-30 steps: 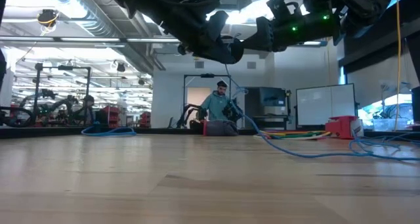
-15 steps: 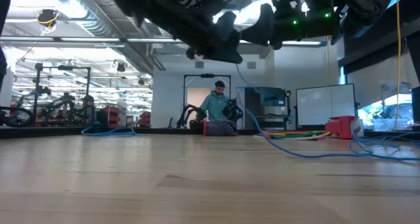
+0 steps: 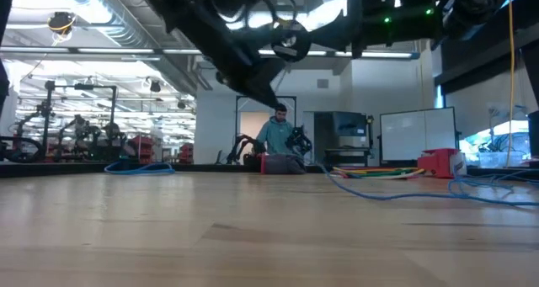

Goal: Coil cords
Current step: Coil the blue wire on the black spool

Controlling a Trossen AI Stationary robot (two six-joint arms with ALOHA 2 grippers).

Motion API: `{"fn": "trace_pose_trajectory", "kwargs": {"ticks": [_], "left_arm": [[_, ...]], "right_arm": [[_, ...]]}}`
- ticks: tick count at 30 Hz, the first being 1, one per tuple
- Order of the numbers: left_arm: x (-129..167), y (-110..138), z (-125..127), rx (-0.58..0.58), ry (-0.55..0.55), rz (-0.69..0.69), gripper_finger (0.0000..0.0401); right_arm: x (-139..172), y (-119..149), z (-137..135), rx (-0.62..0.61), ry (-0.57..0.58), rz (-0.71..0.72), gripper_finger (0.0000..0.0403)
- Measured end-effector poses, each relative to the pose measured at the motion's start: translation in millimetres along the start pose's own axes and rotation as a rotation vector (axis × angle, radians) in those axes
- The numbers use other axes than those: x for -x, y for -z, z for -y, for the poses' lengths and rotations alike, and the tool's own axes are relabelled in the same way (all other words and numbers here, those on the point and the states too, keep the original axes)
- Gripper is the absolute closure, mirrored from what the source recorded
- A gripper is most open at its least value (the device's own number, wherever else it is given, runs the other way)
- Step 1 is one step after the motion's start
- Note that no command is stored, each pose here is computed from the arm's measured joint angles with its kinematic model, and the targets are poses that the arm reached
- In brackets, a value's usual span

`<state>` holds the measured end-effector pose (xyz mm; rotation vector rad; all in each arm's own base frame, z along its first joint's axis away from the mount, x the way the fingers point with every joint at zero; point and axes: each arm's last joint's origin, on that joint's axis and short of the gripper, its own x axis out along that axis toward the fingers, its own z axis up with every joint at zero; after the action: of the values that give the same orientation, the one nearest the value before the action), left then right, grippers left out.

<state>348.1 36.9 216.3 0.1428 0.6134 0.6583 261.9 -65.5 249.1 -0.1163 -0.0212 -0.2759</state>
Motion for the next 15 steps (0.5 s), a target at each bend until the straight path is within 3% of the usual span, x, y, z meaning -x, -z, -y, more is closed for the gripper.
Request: {"fn": "trace_pose_trajectory", "kwargs": {"ticks": [15], "left_arm": [[24.1,-0.9,-3.3,-0.043,0.023,-0.053,0.0397]], "right_arm": [[19.0,-9.8,-2.8,0.075,-0.167,-0.067,0.0402]]}}
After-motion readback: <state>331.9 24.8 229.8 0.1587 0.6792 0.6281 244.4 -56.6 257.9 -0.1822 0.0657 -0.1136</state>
